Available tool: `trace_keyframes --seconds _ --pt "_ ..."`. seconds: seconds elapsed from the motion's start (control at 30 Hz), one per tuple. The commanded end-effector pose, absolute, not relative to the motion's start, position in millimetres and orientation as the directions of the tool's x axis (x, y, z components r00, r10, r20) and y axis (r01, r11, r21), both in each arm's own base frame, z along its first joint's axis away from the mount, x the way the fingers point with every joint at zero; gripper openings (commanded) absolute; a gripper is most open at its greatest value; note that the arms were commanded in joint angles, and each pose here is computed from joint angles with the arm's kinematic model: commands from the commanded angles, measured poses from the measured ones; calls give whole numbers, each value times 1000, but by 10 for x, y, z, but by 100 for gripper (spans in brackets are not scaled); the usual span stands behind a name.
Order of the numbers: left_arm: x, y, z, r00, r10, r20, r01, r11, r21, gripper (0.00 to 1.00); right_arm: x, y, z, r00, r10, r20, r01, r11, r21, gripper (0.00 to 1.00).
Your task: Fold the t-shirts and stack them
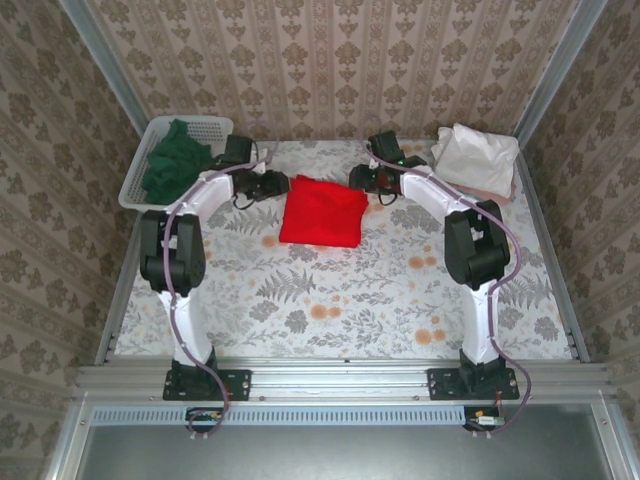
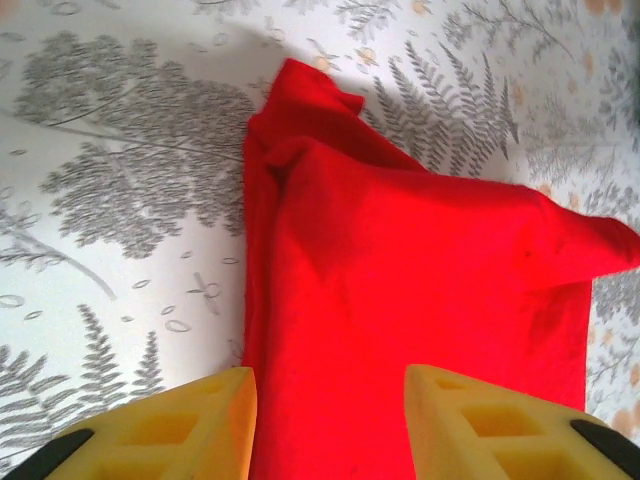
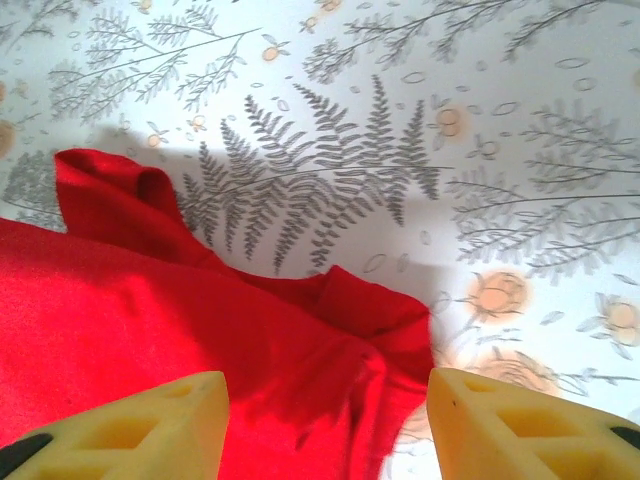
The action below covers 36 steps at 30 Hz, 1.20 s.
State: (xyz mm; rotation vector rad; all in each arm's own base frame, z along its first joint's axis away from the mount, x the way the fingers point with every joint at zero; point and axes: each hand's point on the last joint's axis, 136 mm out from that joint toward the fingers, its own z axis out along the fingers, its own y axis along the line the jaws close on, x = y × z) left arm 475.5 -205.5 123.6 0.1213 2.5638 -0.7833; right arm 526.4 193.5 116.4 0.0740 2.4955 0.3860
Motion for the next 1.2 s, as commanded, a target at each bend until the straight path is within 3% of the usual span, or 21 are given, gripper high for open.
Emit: trace_keyframes --seconds 0.0,0.1,0.17,0.33,0.57,0.77,0.87,1.07,1.17 --pt "4732 -2367 1270 -862 103 -497 350 829 -437 44 5016 1987 1458 -781 41 -623 -82 983 167 57" --pt "4908 -2502 1056 -880 100 -464 346 805 -482 42 4911 2325 1441 -760 5 -649 -189 955 228 56" --pt "5028 -2557 929 -889 111 -444 346 798 -494 40 4949 2490 1325 -794 11 -608 -222 925 307 50" --pt "5177 -2560 609 -916 100 -389 307 799 -518 36 5214 2479 887 -866 48 -497 -150 925 350 37" --pt "5246 -2440 393 -929 40 -368 257 785 -563 34 5465 2187 530 -889 174 -424 0 925 380 36" --pt "5334 -2306 779 -897 9 -443 281 784 -553 35 5502 1987 533 -894 200 -402 38 926 376 36" --pt "5325 -2196 1074 -859 -20 -511 293 800 -523 44 5509 1973 797 -872 195 -450 9 924 383 37" --pt "5073 -2063 1491 -771 -52 -635 322 828 -459 47 5407 2169 1372 -809 126 -574 -108 928 357 39" --pt "4811 -2242 1449 -757 -24 -653 373 805 -462 48 5414 2391 1378 -804 125 -581 -152 902 405 39"
